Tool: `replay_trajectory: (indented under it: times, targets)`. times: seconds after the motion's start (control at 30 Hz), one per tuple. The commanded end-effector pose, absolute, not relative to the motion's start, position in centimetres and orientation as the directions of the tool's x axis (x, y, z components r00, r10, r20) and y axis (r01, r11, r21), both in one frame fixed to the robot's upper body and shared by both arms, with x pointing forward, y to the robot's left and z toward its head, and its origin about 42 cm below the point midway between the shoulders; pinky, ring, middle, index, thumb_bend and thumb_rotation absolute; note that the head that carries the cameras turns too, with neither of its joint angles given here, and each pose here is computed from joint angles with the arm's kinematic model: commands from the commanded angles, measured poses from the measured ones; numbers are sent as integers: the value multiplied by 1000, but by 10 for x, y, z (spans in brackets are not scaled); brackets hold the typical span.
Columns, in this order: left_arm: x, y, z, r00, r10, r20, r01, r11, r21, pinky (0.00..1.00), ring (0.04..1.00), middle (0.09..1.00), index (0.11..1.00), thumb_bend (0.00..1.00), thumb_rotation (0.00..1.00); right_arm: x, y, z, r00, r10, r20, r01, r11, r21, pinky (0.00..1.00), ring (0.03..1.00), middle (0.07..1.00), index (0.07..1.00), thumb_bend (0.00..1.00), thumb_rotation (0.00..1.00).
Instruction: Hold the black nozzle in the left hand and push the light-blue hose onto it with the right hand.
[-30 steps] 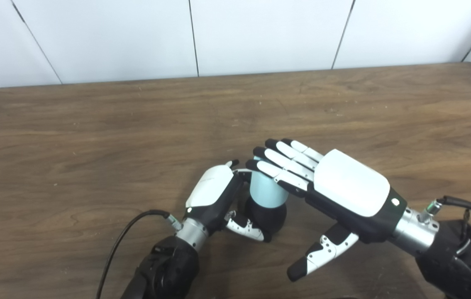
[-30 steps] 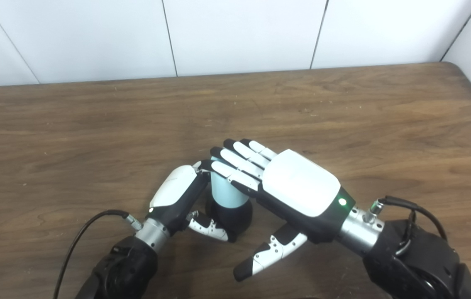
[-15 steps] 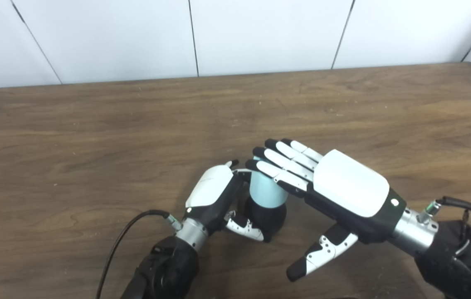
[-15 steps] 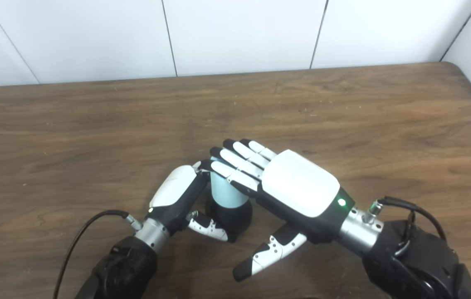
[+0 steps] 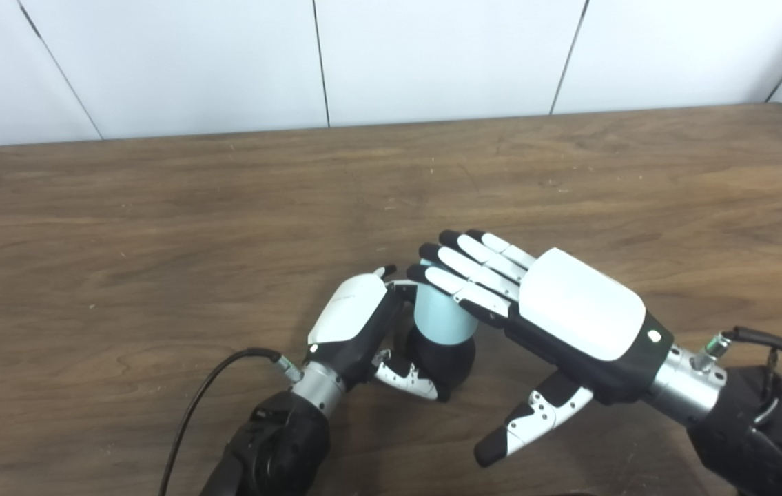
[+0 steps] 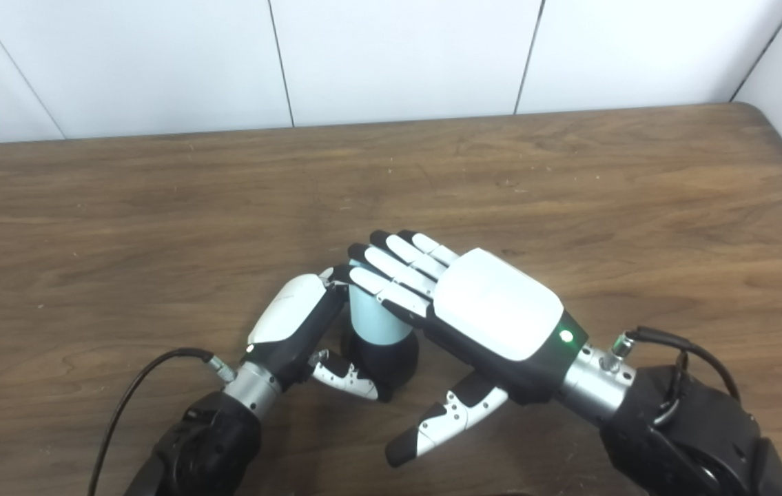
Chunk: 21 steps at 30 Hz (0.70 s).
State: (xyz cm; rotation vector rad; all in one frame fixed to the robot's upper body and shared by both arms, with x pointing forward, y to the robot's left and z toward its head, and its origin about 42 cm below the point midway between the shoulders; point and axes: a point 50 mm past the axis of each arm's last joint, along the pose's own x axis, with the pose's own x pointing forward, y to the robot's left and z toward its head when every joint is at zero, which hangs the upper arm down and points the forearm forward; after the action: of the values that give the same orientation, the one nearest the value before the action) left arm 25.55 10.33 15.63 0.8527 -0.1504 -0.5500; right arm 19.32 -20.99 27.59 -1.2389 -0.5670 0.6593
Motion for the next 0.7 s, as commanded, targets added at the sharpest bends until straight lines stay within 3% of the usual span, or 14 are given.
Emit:
replay_trajectory:
  times: [0.0,0.67]
  targets:
    - [249,105,136,825,-522,-217,493,478,727,982,698,512,466,520,0,190,-212,254,664,737,-122,-281,94,-955,1000,1000,1000,967,598,1000]
    - [249,104,136,825,-522,-218,492,474,730,980,700,524,458,518,0,190,-211,249,663,737,-132,-301,102,-948,1000,1000,1000,969,598,1000]
